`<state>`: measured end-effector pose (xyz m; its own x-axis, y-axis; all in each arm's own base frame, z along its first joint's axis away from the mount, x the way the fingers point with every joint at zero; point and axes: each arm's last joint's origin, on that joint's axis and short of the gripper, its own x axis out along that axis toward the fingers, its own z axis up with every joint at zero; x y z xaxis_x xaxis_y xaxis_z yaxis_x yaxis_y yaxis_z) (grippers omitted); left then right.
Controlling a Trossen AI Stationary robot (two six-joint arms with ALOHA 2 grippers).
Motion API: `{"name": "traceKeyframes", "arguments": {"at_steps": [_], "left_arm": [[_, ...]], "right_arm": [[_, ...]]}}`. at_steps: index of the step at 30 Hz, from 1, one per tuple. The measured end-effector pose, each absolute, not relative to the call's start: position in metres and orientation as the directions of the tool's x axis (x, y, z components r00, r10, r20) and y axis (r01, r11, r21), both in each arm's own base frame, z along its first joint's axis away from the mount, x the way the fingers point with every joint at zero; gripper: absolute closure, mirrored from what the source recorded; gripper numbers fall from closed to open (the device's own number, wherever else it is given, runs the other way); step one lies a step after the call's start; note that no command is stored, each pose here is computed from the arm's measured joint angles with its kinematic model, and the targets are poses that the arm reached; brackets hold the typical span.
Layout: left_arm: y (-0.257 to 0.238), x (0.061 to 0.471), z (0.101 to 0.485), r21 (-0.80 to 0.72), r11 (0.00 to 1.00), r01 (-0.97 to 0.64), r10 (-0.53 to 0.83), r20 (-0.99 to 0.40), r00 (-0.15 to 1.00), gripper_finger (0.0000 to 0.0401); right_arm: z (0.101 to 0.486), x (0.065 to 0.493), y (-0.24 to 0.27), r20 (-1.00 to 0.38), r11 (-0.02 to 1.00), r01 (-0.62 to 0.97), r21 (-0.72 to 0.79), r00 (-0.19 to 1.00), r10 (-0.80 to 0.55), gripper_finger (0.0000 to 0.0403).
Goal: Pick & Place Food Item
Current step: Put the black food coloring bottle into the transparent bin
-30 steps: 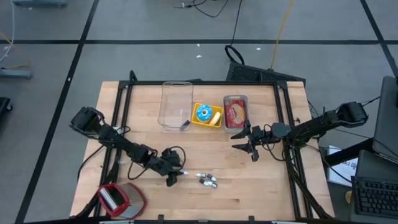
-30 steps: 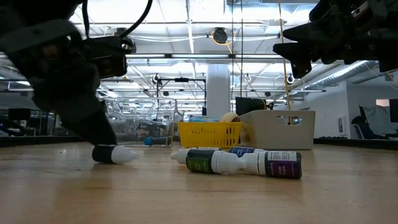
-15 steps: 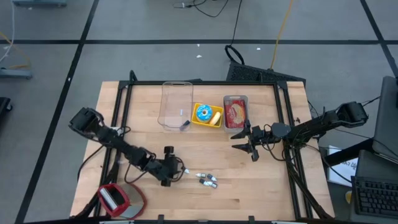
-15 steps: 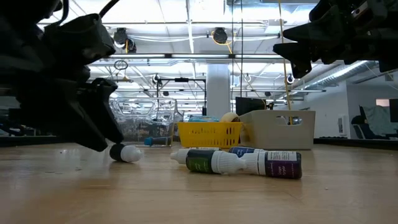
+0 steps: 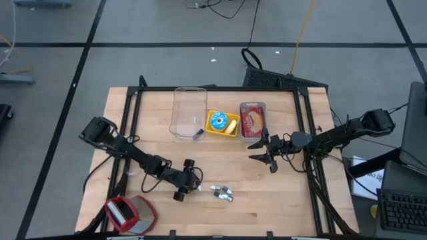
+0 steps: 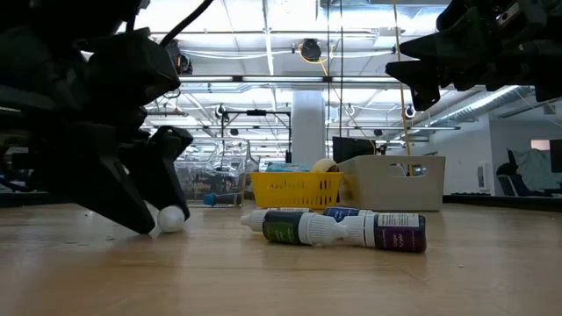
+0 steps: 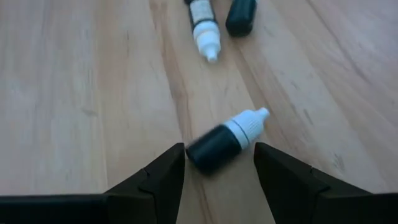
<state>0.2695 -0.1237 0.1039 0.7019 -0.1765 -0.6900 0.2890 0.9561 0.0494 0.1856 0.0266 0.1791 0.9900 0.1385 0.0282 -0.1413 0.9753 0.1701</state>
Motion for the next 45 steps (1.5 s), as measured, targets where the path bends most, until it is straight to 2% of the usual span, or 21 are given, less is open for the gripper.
{"name": "traceKeyframes", "arguments": {"at_steps": [13, 23, 40, 45], "left_arm": [[-0.121, 0.280, 0.091, 0.036, 0.960, 0.276, -0.187, -0.653, 0.734, 0.0203], [-0.123, 0.277, 0.088, -0.131, 0.977, 0.170, -0.213, -0.680, 0.701, 0.0203], [-0.130, 0.271, 0.086, -0.082, 0.976, 0.203, -0.201, -0.702, 0.683, 0.0204], [-0.130, 0.271, 0.086, -0.083, 0.976, 0.201, -0.201, -0.703, 0.682, 0.0236]], "right_arm": [[0.179, 0.186, 0.026, 0.025, 0.978, -0.124, 0.170, 0.992, 0.122, 0.0232], [0.177, 0.186, 0.026, 0.009, 0.979, -0.112, 0.170, 0.994, 0.112, 0.0232], [0.177, 0.186, 0.026, 0.007, 0.979, -0.112, 0.169, 0.994, 0.113, 0.0232], [0.177, 0.186, 0.026, 0.007, 0.979, -0.112, 0.170, 0.994, 0.113, 0.0232]]}}
